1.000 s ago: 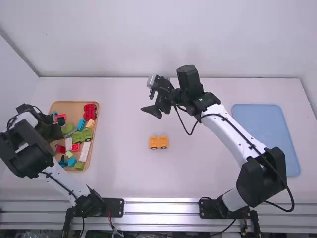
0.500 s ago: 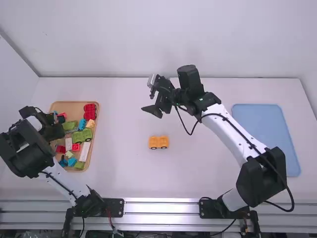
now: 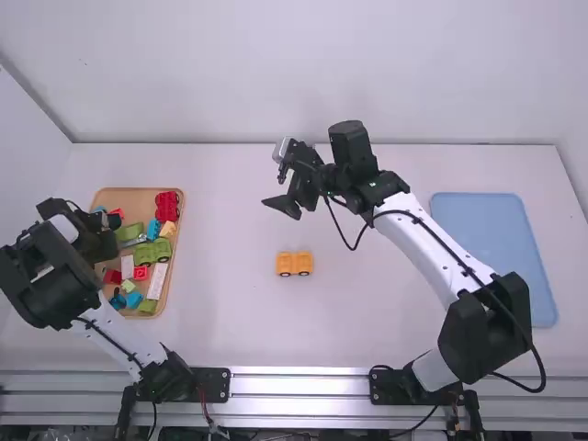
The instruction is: Assemble lego blocks to make yellow taxi
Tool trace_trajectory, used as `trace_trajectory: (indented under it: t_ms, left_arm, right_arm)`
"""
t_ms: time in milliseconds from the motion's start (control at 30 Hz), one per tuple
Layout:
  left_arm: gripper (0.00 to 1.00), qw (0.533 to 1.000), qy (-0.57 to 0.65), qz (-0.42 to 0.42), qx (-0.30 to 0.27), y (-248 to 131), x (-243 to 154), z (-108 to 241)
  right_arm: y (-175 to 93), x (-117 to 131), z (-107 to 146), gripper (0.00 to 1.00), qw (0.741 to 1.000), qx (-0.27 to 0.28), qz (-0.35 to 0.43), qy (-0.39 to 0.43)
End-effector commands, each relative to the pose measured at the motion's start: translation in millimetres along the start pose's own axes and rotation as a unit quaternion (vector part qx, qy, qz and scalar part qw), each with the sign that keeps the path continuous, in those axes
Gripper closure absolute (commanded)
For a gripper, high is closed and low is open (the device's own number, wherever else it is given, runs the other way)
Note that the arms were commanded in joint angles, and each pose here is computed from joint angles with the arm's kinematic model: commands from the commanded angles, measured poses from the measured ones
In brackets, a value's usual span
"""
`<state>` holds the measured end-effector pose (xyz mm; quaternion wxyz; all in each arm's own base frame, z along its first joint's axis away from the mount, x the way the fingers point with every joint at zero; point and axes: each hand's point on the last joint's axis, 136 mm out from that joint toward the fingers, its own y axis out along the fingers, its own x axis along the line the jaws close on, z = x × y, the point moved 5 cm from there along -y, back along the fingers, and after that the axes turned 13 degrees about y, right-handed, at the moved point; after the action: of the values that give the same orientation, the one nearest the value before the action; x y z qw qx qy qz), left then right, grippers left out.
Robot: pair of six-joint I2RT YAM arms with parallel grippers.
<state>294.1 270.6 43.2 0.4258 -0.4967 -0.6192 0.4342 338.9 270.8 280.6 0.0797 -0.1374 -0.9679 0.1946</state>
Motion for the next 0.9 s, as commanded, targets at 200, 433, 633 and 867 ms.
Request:
trace_trajectory:
  t_ms: [200, 433, 633, 867]
  left_arm:
    - [0.68, 1.0, 0.0, 0.004, 0.0, 4.3, -4.2, -0.1]
    - [0.49, 0.999, -0.041, -0.023, -0.008, 10.9, 0.3, 1.9]
    - [0.62, 0.999, -0.041, -0.019, -0.019, 16.2, -2.9, 3.6]
    - [0.71, 0.999, -0.043, -0.002, -0.025, 14.4, -6.2, 0.6]
  right_arm:
    - [-3.8, -1.9, -10.5, 0.01, 1.0, -0.008, 0.002, -0.002]
    - [-5.3, -3.7, -9.2, 0.01, 1.0, -0.006, 0.004, 0.001]
    - [-7.0, -6.3, -8.7, 0.01, 1.0, -0.006, 0.007, 0.002]
    - [-6.9, -6.2, -8.8, 0.01, 1.0, -0.006, 0.007, 0.002]
